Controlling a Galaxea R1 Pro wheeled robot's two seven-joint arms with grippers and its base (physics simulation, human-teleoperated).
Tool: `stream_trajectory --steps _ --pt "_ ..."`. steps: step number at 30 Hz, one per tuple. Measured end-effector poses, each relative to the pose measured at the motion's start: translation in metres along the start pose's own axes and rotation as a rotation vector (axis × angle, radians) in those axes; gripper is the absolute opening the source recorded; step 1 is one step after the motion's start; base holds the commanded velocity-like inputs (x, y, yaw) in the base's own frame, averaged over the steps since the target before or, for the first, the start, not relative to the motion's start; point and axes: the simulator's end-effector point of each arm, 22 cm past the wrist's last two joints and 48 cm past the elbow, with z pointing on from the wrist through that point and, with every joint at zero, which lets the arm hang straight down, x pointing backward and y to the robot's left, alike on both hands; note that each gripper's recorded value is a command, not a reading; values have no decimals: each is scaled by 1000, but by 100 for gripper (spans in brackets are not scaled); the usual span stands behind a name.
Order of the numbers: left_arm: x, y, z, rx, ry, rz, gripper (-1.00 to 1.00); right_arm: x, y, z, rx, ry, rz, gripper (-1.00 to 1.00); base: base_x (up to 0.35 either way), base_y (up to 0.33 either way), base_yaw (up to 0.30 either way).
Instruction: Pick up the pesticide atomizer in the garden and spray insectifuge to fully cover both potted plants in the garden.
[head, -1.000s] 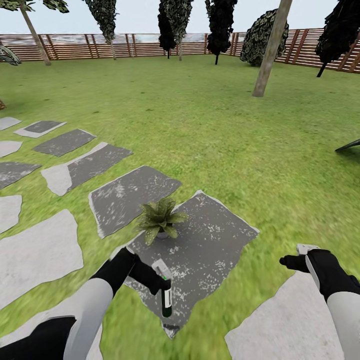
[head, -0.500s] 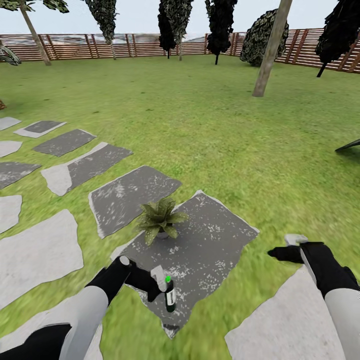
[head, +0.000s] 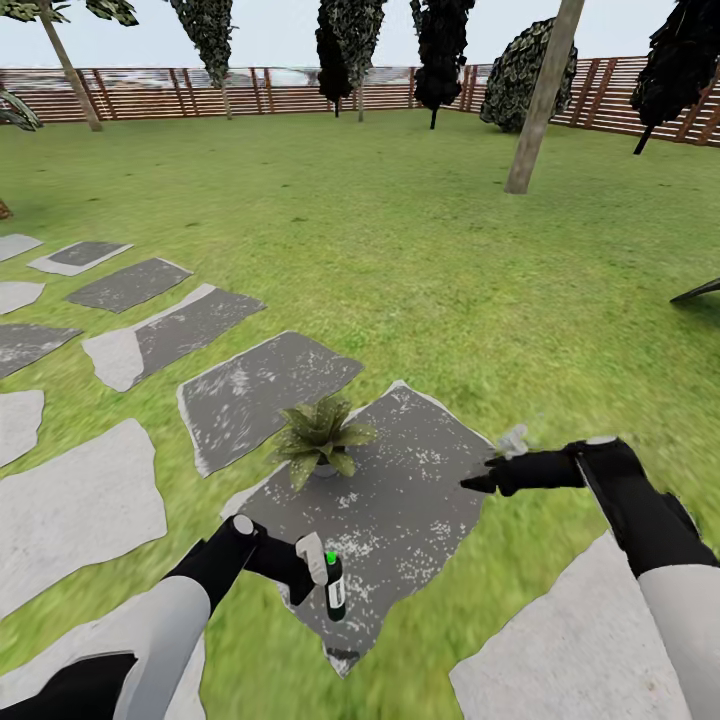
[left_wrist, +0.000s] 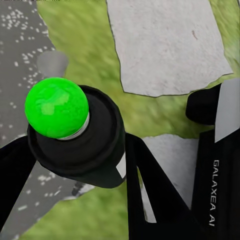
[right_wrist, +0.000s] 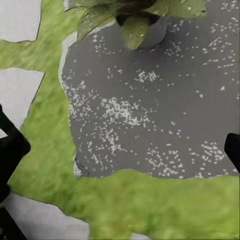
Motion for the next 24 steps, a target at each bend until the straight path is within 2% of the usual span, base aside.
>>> stream_trajectory --steps 2,4,5,9,11,13,15,17,22,24 --pt "-1 0 0 0 -4 8 -100 14 18 18 -36 71 -44 100 0 0 0" --pt "-4 0 0 1 -17 34 -100 25 41 36 -78 129 -88 100 0 0 0" --pt "-5 -1 0 2 -22 46 -100 28 48 41 -91 143 -102 -100 0 0 0" --pt "-8 -2 1 4 -29 67 -100 32 62 51 -117 167 -125 -100 0 0 0" --pt "-8 -2 1 7 -28 71 -100 26 79 61 -149 155 -129 -100 0 0 0" --pt "-7 -2 0 8 -26 72 -100 13 109 77 -200 128 -133 -100 0 0 0" --pt "-5 -1 -1 7 -20 71 -100 -6 152 96 -274 88 -139 -100 0 0 0" --pt "-4 0 -3 3 -18 72 -100 -13 168 102 -300 74 -143 -100 0 0 0" --pt "-5 10 -11 -22 -12 85 -100 -14 180 107 -318 77 -155 -100 0 0 0" --pt "-3 12 -14 -27 -9 85 -100 -6 190 111 -332 107 -187 -100 0 0 0"
